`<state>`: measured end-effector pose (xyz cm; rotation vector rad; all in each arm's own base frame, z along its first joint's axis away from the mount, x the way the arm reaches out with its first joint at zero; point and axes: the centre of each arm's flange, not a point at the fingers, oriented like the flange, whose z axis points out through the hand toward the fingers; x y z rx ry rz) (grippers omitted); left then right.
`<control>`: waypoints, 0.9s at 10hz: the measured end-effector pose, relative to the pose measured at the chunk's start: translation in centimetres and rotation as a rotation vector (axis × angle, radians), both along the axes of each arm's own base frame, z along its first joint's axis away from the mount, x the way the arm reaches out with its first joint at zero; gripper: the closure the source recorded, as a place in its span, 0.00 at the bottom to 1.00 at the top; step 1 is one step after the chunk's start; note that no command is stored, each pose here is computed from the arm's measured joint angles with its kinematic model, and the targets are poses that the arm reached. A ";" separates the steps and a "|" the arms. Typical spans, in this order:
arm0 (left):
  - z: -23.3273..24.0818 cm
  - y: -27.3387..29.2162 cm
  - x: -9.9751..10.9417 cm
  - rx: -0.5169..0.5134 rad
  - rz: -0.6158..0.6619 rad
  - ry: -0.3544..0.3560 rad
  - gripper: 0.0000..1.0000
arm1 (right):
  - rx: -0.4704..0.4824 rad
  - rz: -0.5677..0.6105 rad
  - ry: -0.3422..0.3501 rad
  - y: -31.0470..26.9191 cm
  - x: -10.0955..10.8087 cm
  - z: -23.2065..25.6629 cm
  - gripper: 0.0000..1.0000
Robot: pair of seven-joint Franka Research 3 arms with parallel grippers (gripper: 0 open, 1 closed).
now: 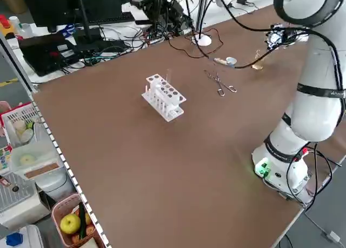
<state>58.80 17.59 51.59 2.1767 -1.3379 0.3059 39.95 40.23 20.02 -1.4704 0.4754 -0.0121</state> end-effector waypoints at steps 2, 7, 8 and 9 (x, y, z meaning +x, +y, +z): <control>2.4 -4.7 0.8 0.177 0.059 0.040 0.00 | -0.053 -0.009 -0.155 -0.4 0.4 0.0 0.62; 6.5 -16.3 1.3 0.472 0.351 0.101 0.00 | -0.200 -0.021 -0.604 -0.6 0.7 0.7 0.62; 6.7 -16.9 1.3 0.504 0.439 0.116 0.00 | -0.235 -0.017 -0.703 -0.7 0.6 0.7 0.62; 7.1 -17.2 1.2 0.538 0.539 0.137 0.00 | -0.274 -0.015 -0.803 -0.9 0.5 0.5 0.62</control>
